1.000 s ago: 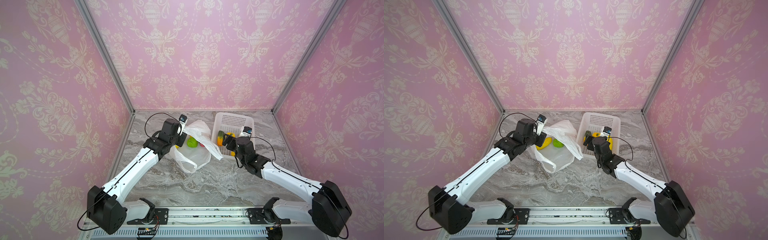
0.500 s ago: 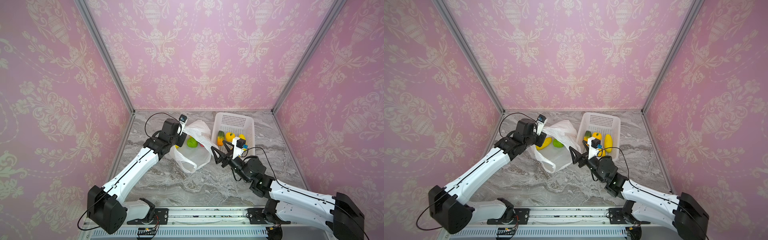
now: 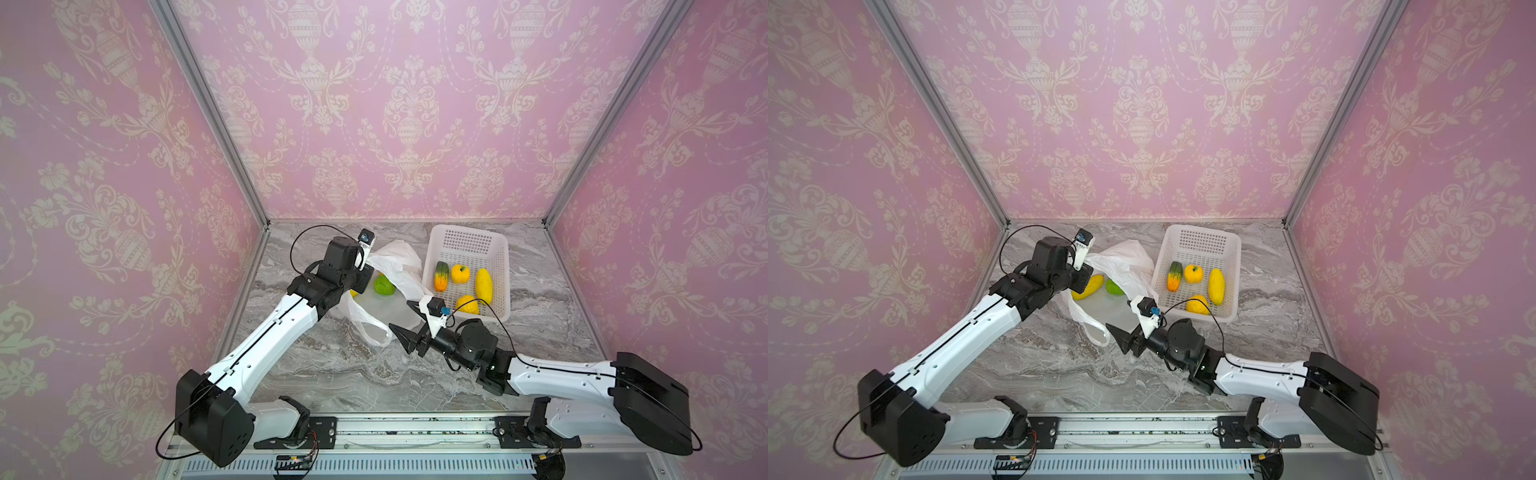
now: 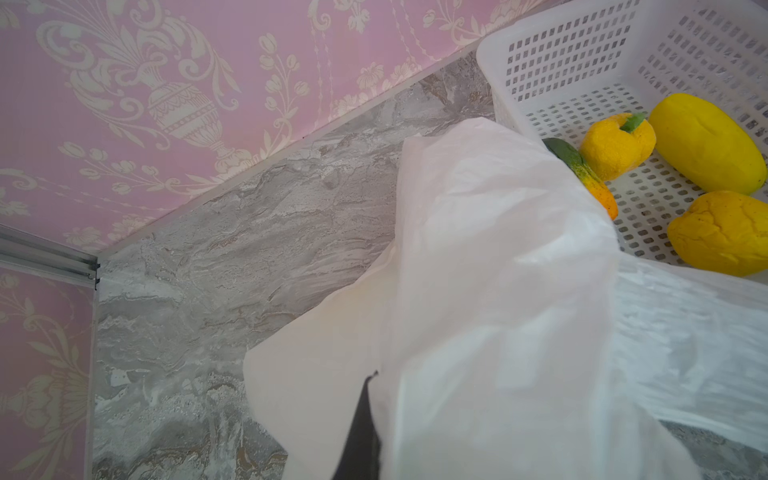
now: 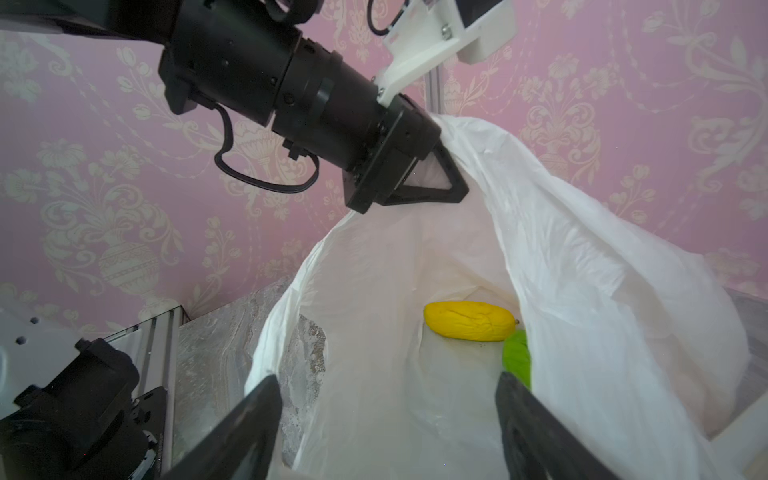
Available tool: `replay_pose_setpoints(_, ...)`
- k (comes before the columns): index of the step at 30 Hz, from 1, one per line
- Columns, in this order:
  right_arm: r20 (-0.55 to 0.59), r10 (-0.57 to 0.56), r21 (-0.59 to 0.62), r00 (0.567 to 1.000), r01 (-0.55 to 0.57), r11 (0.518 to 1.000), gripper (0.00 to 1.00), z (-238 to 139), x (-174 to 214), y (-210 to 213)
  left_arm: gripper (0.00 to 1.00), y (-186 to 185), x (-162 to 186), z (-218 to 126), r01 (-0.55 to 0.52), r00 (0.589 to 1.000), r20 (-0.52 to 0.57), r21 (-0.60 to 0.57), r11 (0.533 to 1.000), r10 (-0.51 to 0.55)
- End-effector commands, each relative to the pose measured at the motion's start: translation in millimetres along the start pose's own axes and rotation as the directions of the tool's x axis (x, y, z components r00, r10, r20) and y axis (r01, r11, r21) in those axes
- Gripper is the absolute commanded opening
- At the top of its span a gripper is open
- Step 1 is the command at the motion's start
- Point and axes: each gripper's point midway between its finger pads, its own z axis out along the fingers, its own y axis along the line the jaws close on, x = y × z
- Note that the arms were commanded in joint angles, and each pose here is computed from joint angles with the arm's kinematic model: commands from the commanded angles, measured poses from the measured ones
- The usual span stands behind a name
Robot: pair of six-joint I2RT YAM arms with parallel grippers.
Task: Untie the knot of the plastic bag and take out the fruit
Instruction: 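Move the right gripper back over the bag opening, then lower the right gripper into the bag toward the green fruit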
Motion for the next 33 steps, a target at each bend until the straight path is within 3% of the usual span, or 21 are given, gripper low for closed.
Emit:
replay_pose_setpoints(1, 0.033, -0.073, 0.000, 0.997, 0.073, 0.997, 0.81, 18, -10, 11, 0.00, 4, -4, -2, -0.011, 1.000, 0.004, -0.005, 1.000, 0.011)
replay_pose_setpoints(4, 0.003, -0.067, 0.099, 0.998, 0.066, 0.993, 0.79, 35, 6, -5, 0.00, 5, -4, -4, -0.010, 1.000, 0.013, -0.010, 1.000, 0.010)
replay_pose_setpoints(9, -0.040, -0.030, 0.287, 0.999, 0.041, 0.957, 0.63, 62, 28, -35, 0.00, 1, -7, -4, 0.002, 1.000, 0.016, 0.015, 1.000, -0.003)
replay_pose_setpoints(15, -0.083, -0.023, 0.373, 0.996, 0.053, 0.926, 0.58, 77, 48, -50, 0.00, 0, -10, -8, 0.008, 0.999, 0.031, 0.028, 1.000, -0.009)
replay_pose_setpoints(17, -0.064, -0.017, 0.375, 0.998, 0.040, 0.926, 0.69, 73, 45, -52, 0.00, 0, -9, -7, 0.008, 1.000, 0.030, 0.023, 1.000, -0.009)
replay_pose_setpoints(21, -0.007, -0.037, 0.198, 0.999, 0.038, 0.979, 0.96, 59, 25, -21, 0.00, -1, -10, -7, 0.011, 0.999, 0.031, 0.033, 0.999, -0.012)
replay_pose_setpoints(26, 0.085, -0.006, 0.064, 0.996, 0.000, 0.998, 1.00, 26, -8, 1, 0.00, 0, -7, -5, 0.008, 1.000, 0.021, 0.027, 1.000, -0.008)
replay_pose_setpoints(29, 0.113, 0.009, 0.041, 0.994, -0.014, 0.999, 0.94, 12, -26, 4, 0.00, -1, -8, -5, 0.009, 1.000, 0.022, 0.029, 1.000, -0.010)
replay_pose_setpoints(33, 0.100, 0.005, 0.125, 0.995, -0.018, 0.992, 0.64, 10, -25, -11, 0.00, -1, -7, -4, 0.013, 1.000, 0.022, 0.034, 0.999, -0.014)
